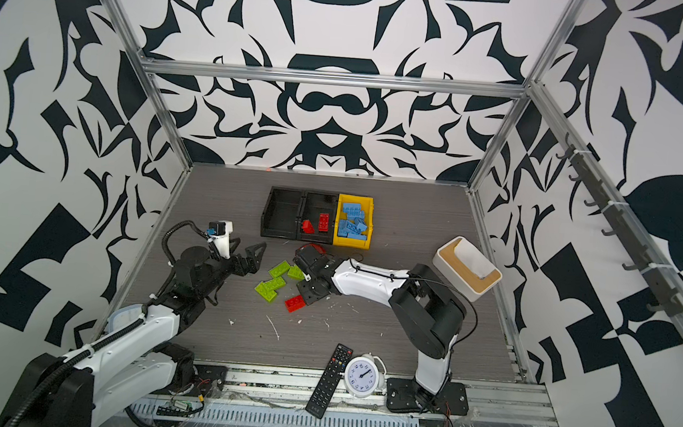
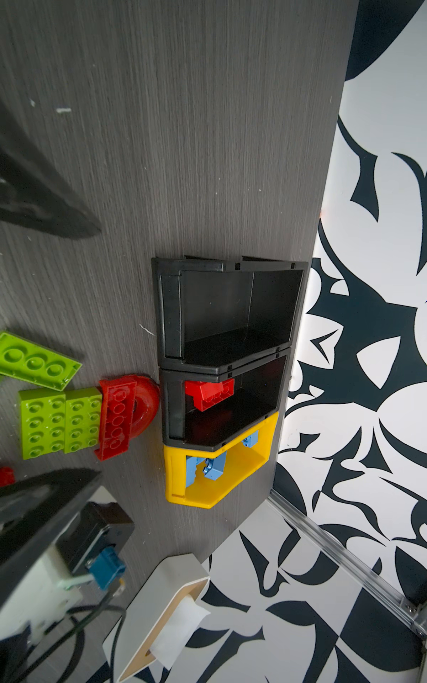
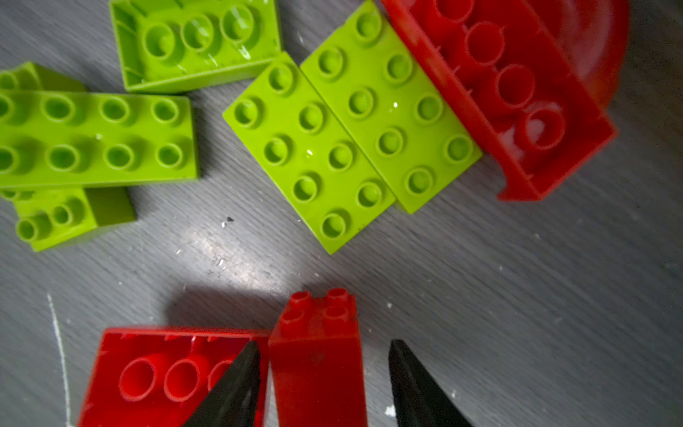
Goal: Sort the legos into containers by color
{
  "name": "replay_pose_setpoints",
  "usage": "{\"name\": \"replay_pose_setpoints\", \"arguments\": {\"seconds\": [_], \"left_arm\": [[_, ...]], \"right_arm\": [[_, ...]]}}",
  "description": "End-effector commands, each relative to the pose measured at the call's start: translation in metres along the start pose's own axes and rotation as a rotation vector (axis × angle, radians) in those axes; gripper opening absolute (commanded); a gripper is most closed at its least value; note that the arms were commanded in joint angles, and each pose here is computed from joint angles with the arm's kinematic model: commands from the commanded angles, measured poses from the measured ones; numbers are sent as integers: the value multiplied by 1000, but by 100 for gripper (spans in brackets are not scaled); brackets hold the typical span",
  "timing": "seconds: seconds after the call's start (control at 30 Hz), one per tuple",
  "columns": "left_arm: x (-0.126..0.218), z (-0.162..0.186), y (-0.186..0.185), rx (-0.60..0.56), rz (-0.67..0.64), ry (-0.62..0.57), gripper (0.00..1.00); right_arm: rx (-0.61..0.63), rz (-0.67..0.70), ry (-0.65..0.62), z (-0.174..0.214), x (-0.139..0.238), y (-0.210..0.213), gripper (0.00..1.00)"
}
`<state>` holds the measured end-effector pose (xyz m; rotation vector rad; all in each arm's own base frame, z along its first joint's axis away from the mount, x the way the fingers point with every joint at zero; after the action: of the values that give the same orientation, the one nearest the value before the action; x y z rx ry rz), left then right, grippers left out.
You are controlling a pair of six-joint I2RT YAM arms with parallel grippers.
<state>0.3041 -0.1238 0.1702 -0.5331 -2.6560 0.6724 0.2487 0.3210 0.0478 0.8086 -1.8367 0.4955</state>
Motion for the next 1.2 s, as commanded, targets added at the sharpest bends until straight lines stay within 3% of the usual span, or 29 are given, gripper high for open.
{"name": "replay_pose_setpoints", "arguments": {"seconds": [0.0, 0.77, 0.9, 1.17], "left_arm": [[0, -9, -4, 1, 5, -20, 99], [0, -9, -4, -1, 5, -19, 99], [1, -9, -3, -1, 2, -23, 99], [1, -10, -4, 0, 6, -23, 99]], "right_arm": [[-3, -11, -94, -24, 24, 1, 59], [14, 47, -37, -16, 10, -10, 40], [16, 49, -73, -26, 19, -9, 32], [-5, 99, -258, -78, 60, -29, 28]]}}
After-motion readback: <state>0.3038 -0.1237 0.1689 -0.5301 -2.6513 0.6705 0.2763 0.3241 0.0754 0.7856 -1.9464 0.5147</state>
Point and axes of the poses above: each gripper's point midway between its finger pads, its own x axis back along the fingers, its own y axis along the line the jaws close on, z = x × y, the point moved 1 cm from there along x, back along the fingers, and after that the axes turned 11 degrees about x, right-handed, at the moved point
